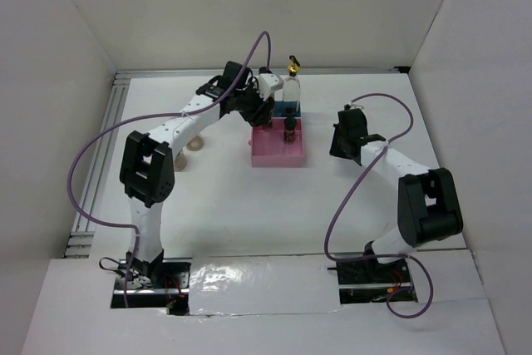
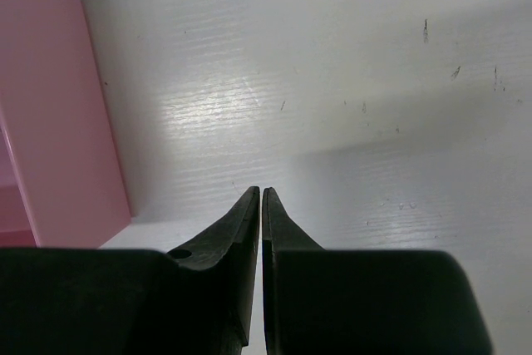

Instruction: Organize the condiment bottles

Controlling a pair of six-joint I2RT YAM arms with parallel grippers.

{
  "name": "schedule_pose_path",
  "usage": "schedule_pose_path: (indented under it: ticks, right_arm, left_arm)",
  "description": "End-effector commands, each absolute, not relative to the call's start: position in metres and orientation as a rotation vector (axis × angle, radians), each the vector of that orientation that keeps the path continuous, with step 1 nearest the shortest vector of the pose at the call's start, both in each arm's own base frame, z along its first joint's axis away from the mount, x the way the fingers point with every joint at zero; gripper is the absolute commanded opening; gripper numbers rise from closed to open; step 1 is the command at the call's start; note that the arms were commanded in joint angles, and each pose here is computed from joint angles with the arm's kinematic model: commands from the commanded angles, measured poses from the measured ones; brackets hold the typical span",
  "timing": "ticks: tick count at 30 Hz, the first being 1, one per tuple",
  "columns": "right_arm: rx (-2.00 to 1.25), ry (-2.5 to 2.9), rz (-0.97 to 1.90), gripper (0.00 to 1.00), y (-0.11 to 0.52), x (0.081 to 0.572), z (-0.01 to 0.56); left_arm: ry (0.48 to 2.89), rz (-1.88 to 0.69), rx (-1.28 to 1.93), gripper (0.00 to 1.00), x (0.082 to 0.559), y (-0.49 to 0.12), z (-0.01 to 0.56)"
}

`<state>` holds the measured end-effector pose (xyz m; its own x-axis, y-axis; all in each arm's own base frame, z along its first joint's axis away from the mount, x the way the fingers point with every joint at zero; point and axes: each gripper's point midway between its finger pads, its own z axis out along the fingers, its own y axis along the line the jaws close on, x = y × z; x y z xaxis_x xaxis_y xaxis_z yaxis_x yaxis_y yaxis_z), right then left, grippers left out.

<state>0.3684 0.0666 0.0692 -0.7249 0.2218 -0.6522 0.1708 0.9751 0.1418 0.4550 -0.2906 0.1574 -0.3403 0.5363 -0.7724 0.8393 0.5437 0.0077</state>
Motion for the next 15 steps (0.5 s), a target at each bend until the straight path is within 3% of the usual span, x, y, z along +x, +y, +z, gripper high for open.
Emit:
schedule_pose_path:
  ticks: [1,15]
  right_arm:
    - [0.273,2.312,0.101,0.11,0.063,0.381,0.095]
    - [0.278,2.303,0.096,0.11,0.06,0.376,0.099]
  left_arm:
    - [1.975,-0.515,1.097,0.0,0.466,-0.299,0.16]
    - [2.045,-0.553,1.099,0.0,0.454,-0.298,0.137]
